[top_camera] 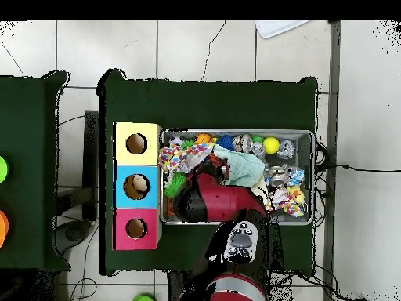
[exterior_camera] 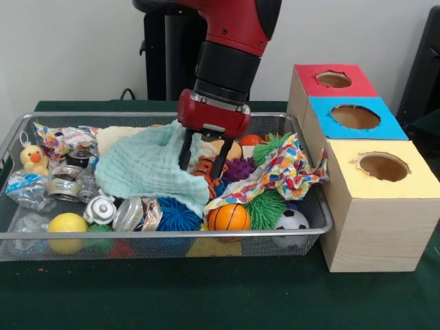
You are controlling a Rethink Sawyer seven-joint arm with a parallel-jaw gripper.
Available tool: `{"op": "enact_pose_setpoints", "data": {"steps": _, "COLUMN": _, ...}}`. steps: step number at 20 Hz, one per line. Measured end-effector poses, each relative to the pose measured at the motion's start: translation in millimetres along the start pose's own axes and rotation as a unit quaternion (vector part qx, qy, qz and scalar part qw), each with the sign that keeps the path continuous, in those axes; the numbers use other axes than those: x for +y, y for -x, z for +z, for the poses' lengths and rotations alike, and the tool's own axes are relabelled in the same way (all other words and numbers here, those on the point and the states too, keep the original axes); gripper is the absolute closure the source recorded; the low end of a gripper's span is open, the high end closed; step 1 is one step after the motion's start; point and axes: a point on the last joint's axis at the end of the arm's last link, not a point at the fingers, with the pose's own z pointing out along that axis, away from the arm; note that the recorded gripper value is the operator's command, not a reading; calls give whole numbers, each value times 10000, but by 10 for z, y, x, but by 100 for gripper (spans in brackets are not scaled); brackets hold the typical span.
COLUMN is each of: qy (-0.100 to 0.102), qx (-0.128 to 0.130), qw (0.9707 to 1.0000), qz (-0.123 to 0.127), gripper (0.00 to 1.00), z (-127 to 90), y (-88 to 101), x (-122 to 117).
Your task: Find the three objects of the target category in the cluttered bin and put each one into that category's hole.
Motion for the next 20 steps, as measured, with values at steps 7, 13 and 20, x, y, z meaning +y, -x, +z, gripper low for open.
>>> {"op": "enact_pose_setpoints", "data": {"steps": 7, "qy": -13, "qx": -40, "qw": 10000, "qz": 72, "gripper": 0, "z": 70, "y": -30, "x": -71}}
{"op": "enact_pose_setpoints", "data": {"steps": 13, "qy": -5, "qx": -239, "qw": 9997, "qz": 63, "gripper": 0, "z": 172, "y": -38, "x": -16}}
{"op": "enact_pose_setpoints", "data": {"steps": 20, "qy": 106, "qx": -234, "qw": 9995, "qz": 175, "gripper": 0, "z": 245, "y": -32, "x": 93}}
